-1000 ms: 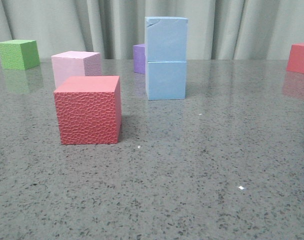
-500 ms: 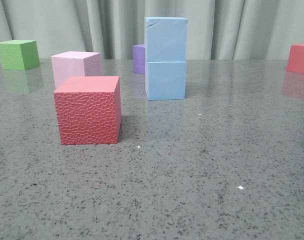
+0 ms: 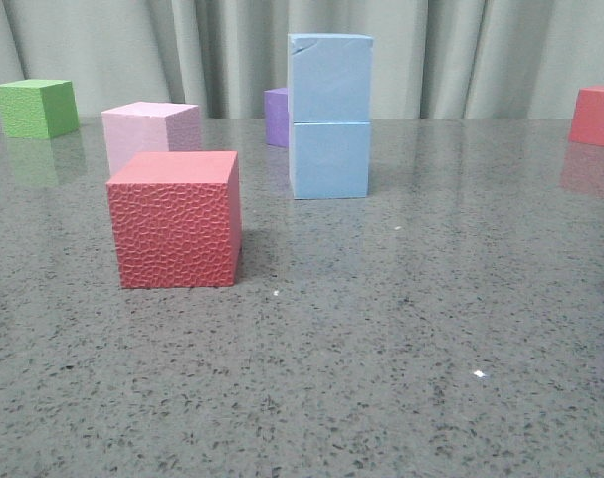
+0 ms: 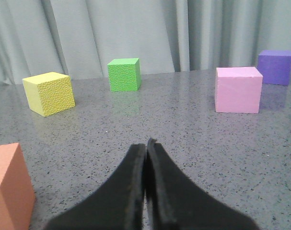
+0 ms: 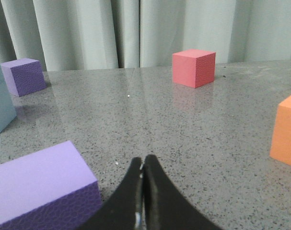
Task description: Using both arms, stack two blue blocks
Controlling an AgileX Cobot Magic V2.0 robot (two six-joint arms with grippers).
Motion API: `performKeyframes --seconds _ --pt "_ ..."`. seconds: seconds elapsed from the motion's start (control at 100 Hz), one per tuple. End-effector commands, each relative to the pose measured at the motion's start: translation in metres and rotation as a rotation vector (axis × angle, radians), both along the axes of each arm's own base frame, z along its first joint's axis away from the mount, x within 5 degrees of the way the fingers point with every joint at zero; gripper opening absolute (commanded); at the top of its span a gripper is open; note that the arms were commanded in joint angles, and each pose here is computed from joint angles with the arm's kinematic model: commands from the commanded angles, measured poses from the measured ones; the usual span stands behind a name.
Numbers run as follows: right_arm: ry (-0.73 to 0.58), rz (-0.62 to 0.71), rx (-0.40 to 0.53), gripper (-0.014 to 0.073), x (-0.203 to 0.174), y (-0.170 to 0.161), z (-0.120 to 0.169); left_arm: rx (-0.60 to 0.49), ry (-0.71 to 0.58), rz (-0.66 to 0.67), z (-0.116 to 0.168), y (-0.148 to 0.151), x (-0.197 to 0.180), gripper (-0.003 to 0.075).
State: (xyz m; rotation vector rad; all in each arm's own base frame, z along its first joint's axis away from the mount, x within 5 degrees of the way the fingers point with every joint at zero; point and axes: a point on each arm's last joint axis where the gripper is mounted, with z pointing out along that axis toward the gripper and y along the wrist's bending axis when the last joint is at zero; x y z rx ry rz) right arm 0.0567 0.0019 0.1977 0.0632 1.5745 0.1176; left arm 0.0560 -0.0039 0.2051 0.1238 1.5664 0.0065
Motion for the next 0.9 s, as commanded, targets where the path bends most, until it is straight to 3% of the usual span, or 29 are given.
performKeyframes --seconds 0.0,0.89 --pt "-0.138 -0.005 -0.013 -0.0069 -0.0034 -0.0002 0.0161 -0.023 -0.068 -0.018 -0.0054 -0.0012 -0.0009 -0.0019" --pt "-0.142 -0.005 -0.029 -0.0069 -0.0035 -0.0001 0.0163 -0.023 -0.068 -0.018 -0.0054 -0.0012 -0.0009 -0.0019"
